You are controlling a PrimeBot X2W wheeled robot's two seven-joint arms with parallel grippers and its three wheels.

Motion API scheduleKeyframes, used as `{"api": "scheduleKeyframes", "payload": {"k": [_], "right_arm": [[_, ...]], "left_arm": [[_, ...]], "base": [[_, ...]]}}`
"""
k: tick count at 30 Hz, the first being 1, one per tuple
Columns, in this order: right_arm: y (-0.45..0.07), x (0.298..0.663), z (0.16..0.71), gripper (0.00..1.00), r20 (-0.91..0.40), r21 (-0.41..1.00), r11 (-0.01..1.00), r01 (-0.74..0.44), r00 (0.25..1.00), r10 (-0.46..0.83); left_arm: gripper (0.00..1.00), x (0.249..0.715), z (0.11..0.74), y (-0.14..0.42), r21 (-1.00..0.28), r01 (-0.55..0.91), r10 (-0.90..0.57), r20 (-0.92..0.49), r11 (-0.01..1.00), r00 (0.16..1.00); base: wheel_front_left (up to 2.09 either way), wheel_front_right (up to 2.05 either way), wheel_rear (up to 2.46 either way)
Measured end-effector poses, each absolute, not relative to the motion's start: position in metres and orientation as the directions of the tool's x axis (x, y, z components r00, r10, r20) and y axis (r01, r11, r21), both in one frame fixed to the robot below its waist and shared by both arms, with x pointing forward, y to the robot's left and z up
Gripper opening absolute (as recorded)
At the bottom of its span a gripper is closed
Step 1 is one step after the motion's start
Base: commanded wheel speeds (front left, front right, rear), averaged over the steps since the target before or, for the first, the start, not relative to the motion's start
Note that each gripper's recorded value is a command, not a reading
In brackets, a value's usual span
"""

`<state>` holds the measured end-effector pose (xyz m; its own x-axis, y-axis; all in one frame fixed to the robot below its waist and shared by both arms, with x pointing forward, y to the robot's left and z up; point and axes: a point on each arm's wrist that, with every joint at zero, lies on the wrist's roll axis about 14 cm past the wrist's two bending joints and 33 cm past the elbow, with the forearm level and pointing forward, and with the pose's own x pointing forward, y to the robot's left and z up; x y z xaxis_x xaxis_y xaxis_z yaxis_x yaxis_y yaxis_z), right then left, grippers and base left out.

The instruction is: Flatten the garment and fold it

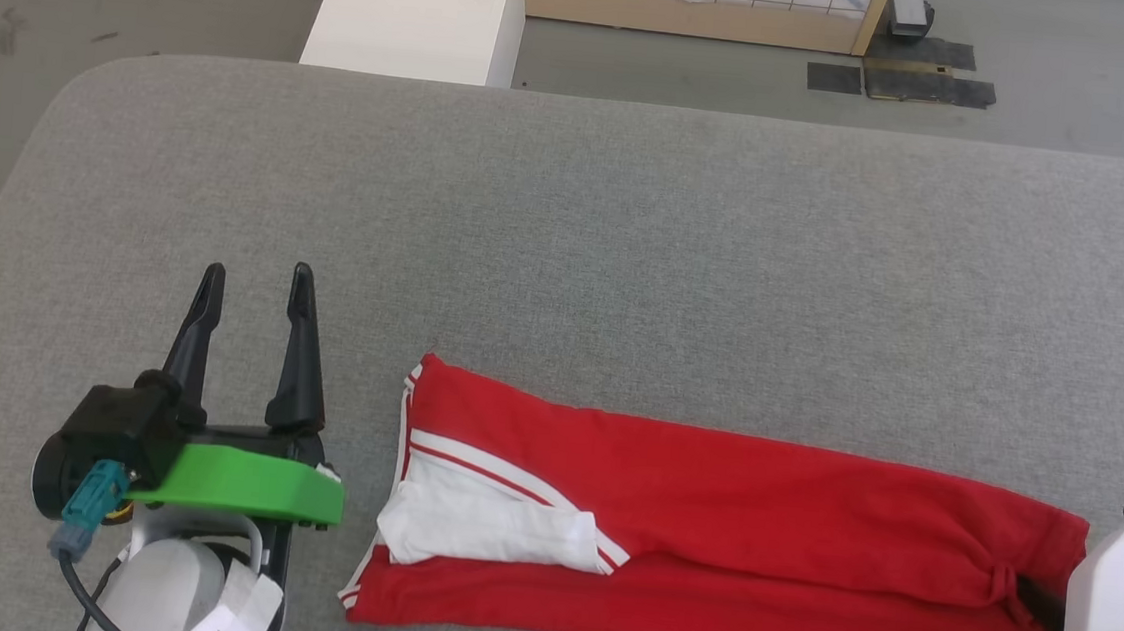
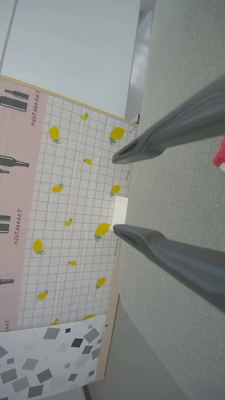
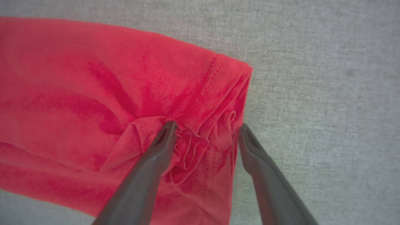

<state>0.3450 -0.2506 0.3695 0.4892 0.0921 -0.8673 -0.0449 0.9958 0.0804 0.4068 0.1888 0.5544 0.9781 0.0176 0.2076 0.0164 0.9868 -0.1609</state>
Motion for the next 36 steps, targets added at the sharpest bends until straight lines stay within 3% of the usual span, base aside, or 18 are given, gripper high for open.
{"api": "scheduleKeyframes", "payload": {"k": [1,10,17,24,29,36], "right_arm": [[-0.250,0.345,0.370,0.00,-0.868,0.083,0.996,-0.045,0.488,0.095],[-0.259,0.350,0.376,0.00,-0.860,0.104,0.995,-0.002,0.503,0.090],[-0.325,0.364,0.392,0.00,-0.847,0.005,0.990,0.138,0.528,-0.069],[-0.370,0.363,0.399,0.00,-0.851,-0.126,0.970,0.207,0.479,-0.213],[-0.360,0.361,0.403,0.00,-0.869,-0.175,0.977,0.124,0.448,-0.212],[-0.306,0.358,0.433,0.00,-0.881,-0.184,0.975,-0.122,0.460,-0.108]], "left_arm": [[1.00,0.406,0.554,0.189,-0.157,0.016,0.017,0.208,0.987,0.978],[1.00,0.406,0.551,0.187,-0.172,0.024,0.013,0.209,0.985,0.978],[1.00,0.407,0.541,0.185,-0.179,0.030,0.004,0.186,0.983,0.983],[1.00,0.407,0.533,0.185,-0.163,0.025,0.003,0.167,0.986,0.986],[1.00,0.406,0.533,0.186,-0.169,0.020,0.008,0.166,0.985,0.986],[1.00,0.399,0.534,0.186,-0.166,0.028,0.000,0.168,0.986,0.986]], "base": [[0.00,0.00,0.00],[0.00,0.00,0.00],[0.00,0.00,0.00],[0.00,0.00,0.00],[0.00,0.00,0.00],[0.00,0.00,0.00]]}}
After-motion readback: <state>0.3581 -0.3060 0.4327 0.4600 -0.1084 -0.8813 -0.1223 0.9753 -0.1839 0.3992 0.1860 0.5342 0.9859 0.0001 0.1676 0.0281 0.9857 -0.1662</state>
